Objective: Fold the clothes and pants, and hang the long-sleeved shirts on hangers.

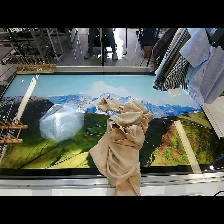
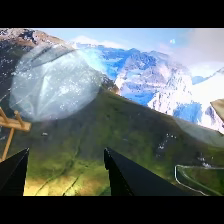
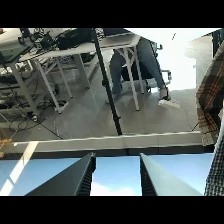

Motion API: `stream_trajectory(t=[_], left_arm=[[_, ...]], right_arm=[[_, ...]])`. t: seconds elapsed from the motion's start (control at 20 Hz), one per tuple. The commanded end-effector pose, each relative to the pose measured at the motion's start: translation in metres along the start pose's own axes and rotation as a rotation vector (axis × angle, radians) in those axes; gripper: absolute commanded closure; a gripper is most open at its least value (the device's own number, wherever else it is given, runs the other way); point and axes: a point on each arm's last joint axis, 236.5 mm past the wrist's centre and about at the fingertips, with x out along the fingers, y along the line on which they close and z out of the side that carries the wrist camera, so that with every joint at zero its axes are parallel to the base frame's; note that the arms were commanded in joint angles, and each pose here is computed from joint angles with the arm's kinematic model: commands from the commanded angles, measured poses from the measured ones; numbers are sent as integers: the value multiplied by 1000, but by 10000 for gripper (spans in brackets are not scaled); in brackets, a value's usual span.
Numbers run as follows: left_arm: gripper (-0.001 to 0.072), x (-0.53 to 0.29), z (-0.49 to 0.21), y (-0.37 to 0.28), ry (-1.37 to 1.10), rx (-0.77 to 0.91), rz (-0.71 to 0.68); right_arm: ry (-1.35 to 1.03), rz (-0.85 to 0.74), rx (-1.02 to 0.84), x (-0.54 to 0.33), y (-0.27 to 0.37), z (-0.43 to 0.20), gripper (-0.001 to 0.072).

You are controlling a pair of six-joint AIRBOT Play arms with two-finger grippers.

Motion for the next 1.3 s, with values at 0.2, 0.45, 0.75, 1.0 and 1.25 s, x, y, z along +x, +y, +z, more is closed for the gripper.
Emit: stream_trajectory(t=[0.2,0.45,0.75,1.0,1.25], left_arm=[[207,6,4,-1,-9,2,1],[206,20,-2,-14,37,-7,-48],[198,38,-16,-41,117,-2,-150],[148,34,-48,-203,267,64,-852],[147,117,-178,-303,629,124,-924]], right_arm=[[-13,121,109,-2,29,5,369],[-48,155,144,-4,36,14,370],[115,185,128,-3,44,-25,242],[804,242,110,-11,43,-210,184],[1161,214,181,-20,48,-391,186]])
